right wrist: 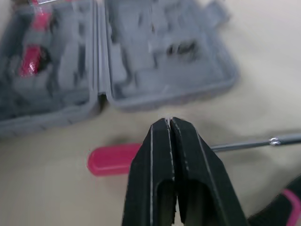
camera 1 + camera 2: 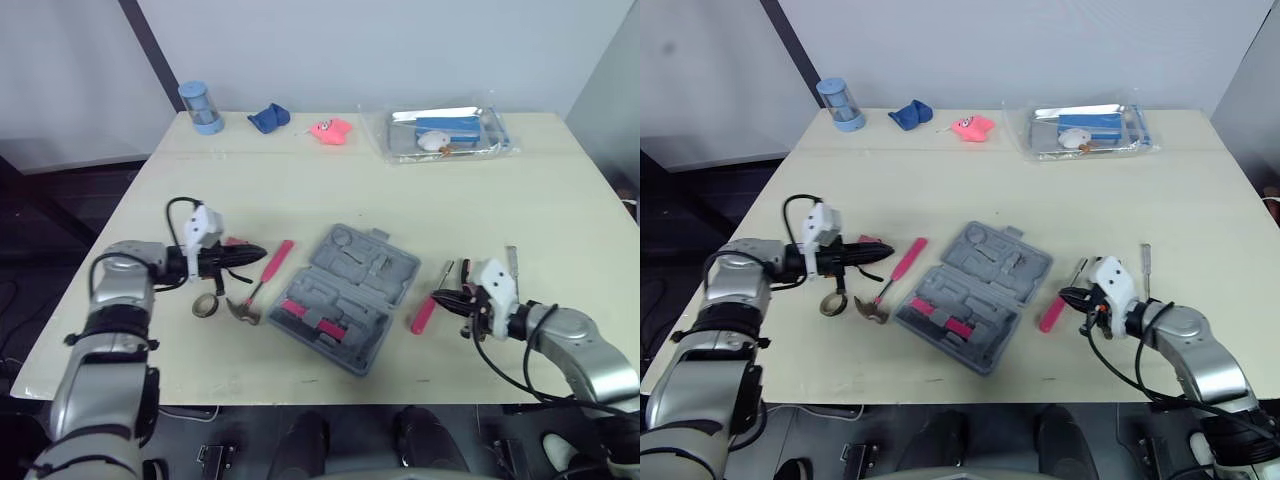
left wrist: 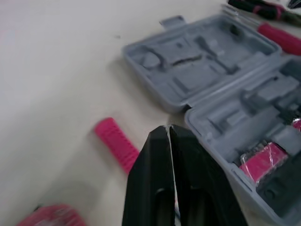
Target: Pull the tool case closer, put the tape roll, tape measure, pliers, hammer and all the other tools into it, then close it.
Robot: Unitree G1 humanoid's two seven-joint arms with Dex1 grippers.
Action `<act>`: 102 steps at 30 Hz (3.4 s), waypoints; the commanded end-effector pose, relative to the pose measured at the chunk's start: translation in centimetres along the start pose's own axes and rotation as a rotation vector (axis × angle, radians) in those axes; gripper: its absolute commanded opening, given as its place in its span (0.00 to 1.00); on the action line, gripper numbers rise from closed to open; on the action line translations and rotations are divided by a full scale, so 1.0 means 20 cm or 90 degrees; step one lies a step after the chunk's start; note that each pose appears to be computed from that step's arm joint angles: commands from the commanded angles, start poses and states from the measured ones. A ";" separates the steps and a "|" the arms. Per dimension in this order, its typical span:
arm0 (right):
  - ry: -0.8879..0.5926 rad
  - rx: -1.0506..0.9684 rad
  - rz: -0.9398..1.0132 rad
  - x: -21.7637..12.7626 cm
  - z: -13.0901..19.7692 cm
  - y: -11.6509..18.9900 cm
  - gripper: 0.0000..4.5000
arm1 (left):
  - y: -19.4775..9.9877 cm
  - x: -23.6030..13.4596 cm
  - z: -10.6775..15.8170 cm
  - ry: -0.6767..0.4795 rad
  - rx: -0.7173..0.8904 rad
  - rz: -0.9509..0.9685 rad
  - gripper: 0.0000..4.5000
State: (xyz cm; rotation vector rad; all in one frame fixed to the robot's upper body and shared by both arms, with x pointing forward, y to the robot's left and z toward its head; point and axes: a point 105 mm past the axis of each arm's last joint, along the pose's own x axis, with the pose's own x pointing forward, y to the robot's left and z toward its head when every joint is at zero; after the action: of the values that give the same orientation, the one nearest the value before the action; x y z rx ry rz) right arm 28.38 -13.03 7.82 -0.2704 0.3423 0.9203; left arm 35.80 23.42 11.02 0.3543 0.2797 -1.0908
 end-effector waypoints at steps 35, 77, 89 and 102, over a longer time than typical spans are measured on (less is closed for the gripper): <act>0.105 -0.071 0.037 0.23 0.03 0.16 0.00 | 0.05 0.33 -0.03 0.145 0.058 0.031 0.01; 0.092 -0.074 0.040 0.23 0.02 0.15 0.00 | -0.13 0.34 -0.14 0.181 -0.010 -0.138 0.01; 0.092 -0.078 0.064 0.18 -0.01 0.13 0.00 | -0.25 0.35 -0.18 0.158 -0.032 -0.225 0.01; 0.093 -0.077 0.086 0.12 -0.04 0.11 0.00 | -0.34 0.30 -0.17 0.129 -0.040 -0.247 0.01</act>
State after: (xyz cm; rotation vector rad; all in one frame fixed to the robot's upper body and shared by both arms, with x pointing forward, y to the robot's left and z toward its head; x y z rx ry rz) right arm 27.79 -10.64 4.68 -0.4388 0.5068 1.0353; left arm 33.03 17.63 4.70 0.3759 0.5696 -1.3712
